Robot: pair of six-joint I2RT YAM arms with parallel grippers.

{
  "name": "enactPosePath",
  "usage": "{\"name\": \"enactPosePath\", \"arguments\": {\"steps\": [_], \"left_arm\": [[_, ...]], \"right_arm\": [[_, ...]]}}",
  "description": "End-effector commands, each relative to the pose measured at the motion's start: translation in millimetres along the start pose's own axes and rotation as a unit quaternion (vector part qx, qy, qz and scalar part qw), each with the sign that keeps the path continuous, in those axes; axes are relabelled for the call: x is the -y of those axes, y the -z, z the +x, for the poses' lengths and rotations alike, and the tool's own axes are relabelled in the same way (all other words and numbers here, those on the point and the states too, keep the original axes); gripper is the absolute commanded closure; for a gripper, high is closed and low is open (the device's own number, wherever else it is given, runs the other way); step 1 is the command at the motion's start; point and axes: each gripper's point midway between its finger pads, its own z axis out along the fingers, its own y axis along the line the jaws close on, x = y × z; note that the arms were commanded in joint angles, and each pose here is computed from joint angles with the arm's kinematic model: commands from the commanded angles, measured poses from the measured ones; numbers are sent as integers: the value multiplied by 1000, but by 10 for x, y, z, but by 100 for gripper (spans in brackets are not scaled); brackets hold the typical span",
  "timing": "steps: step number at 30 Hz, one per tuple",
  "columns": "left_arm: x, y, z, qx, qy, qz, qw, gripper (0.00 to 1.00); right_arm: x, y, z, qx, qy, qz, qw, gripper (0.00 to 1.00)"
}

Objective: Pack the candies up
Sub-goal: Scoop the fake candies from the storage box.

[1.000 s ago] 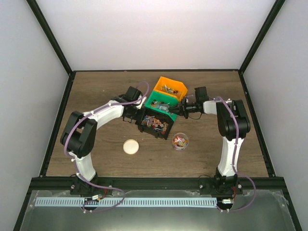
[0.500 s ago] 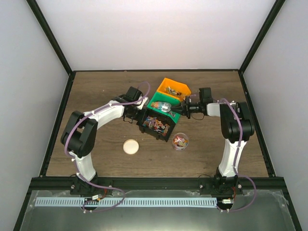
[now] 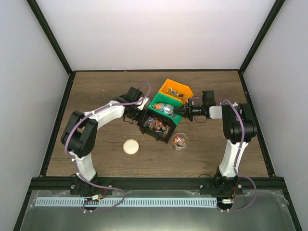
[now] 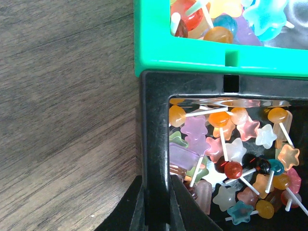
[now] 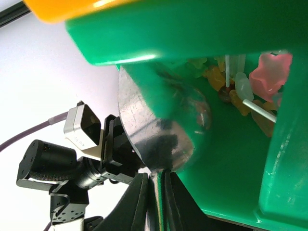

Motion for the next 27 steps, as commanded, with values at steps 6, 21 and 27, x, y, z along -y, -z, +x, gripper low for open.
{"name": "enactPosePath", "arguments": {"steps": [6, 21, 27], "left_arm": [[-49, -140, 17, -3, 13, -6, 1000, 96], [-66, -139, 18, -3, 11, -9, 1000, 96], [-71, -139, 13, -2, 11, -9, 1000, 96]], "right_arm": [[78, -334, 366, -118, -35, 5, 992, 99], [99, -405, 430, -129, -28, -2, 991, 99], [144, -178, 413, -117, -60, -16, 991, 99]]}}
